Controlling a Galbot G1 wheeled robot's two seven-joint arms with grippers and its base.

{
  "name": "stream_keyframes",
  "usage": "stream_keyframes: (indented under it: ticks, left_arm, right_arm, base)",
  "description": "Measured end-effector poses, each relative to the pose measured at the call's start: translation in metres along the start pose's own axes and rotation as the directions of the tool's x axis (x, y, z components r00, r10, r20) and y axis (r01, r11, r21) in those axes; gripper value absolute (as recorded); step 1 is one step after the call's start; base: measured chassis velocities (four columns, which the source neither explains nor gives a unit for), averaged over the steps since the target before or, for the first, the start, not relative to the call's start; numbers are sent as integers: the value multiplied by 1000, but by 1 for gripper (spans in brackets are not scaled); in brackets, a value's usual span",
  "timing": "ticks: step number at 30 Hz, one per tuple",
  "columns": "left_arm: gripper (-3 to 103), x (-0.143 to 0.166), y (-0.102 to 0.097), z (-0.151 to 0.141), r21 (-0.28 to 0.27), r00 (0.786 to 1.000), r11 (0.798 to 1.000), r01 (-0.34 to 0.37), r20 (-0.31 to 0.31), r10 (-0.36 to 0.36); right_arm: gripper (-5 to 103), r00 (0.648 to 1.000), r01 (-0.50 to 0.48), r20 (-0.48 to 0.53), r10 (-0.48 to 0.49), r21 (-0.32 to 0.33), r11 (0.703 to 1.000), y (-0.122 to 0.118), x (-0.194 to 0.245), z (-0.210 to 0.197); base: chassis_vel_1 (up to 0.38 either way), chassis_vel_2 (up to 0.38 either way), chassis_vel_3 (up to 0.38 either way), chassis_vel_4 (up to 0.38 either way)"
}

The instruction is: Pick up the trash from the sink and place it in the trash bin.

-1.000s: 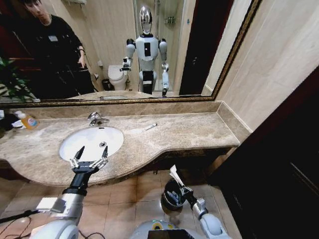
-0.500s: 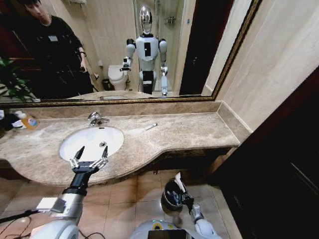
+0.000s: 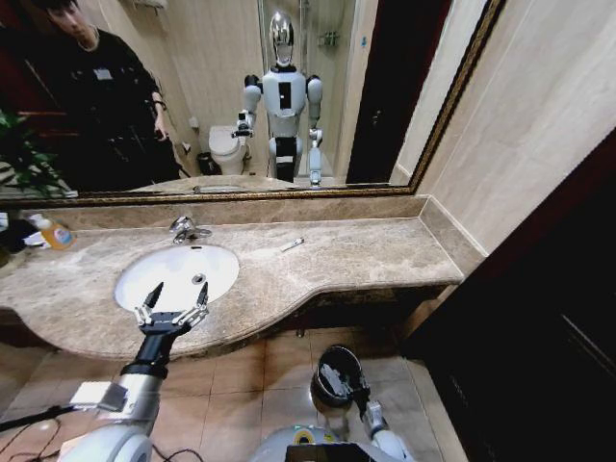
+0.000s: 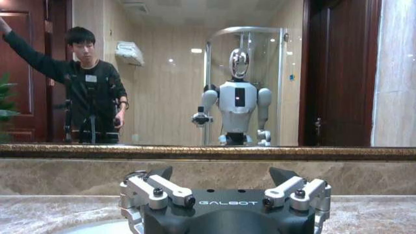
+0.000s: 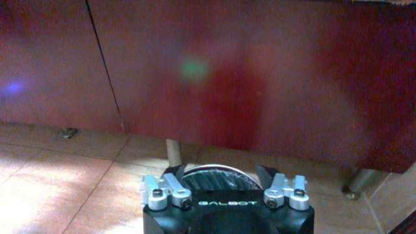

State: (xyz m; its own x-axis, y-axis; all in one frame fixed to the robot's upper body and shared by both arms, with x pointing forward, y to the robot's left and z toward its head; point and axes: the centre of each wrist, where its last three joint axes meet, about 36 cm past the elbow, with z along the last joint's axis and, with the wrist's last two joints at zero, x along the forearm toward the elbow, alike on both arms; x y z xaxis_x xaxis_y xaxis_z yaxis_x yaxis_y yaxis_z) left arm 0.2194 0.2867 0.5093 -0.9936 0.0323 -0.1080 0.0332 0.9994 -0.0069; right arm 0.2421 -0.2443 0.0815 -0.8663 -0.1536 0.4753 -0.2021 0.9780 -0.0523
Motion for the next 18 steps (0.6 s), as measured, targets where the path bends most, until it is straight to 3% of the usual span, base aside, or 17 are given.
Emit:
stream_keyframes:
  ticks: [4,6,18]
  left_arm:
    - [100,0,0,0,0,1000,1000,0,0,0]
    - [100,0,0,0,0,1000,1000,0,0,0]
    - [100,0,0,0,0,1000,1000,0,0,0]
  right_arm:
    - [94,1000,-4,0,4,-1,1000,-3,3,-2]
    - [98,1000,-6,0,6,-3,1000,-4,3,-2]
    - [100,1000,-16,2,16,-30,999,-6,5,-3]
  base:
    - [0,0,0,0]
    - [0,0,0,0]
    - [0,0,0,0]
